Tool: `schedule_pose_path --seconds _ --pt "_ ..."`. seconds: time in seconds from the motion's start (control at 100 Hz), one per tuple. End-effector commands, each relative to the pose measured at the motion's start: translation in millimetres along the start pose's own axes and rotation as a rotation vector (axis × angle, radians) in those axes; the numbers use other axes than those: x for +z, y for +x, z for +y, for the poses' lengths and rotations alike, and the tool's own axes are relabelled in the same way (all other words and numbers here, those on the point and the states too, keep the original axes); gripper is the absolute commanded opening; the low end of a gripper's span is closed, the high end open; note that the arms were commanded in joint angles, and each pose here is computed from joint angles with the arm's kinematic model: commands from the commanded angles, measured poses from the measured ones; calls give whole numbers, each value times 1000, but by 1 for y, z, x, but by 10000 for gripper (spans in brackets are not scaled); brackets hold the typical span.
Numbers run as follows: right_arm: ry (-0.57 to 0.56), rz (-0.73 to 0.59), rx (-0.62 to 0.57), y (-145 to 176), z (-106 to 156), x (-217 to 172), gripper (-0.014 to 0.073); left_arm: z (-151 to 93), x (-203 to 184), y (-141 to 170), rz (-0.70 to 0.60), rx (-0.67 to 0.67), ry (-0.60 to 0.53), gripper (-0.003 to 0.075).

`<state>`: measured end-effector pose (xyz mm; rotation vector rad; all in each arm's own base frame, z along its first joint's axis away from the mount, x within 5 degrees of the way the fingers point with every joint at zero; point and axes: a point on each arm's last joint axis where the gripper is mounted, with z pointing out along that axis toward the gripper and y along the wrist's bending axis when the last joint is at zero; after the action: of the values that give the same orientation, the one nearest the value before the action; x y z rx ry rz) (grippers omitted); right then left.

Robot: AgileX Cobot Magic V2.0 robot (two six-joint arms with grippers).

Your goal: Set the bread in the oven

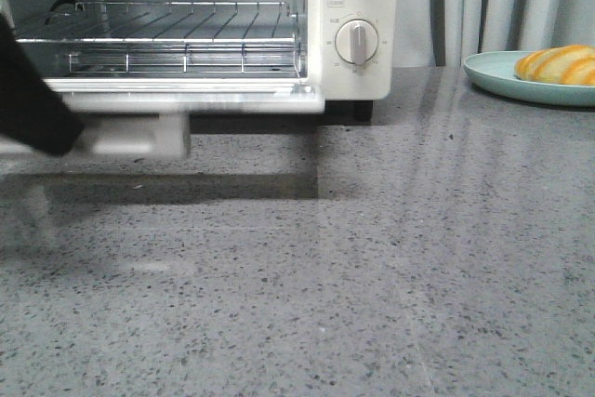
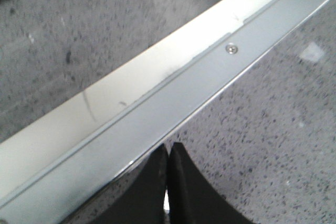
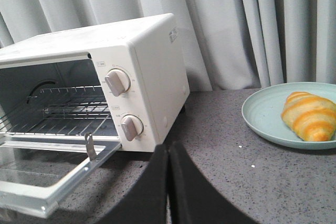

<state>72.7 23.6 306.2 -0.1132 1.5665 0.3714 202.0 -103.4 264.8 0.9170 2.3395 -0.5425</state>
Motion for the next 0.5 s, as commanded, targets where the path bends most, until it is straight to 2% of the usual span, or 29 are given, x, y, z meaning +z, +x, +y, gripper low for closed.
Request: schedule_pose_path --seconds 0.0,0.13,0.35,0.49 --pt "-2 -109 -11 -19 2 0 -69 6 -8 -14 -133 -28 -85 -22" --pt "-2 -91 -11 -17 2 0 -69 6 -8 -13 -133 -28 -87 -22" --pt "-11 21 -7 -16 4 -1 -68 0 -9 -9 -88 -28 -34 -22" --pt "-4 21 -63 -39 7 -2 -63 -11 -31 -12 -184 -18 -40 -22"
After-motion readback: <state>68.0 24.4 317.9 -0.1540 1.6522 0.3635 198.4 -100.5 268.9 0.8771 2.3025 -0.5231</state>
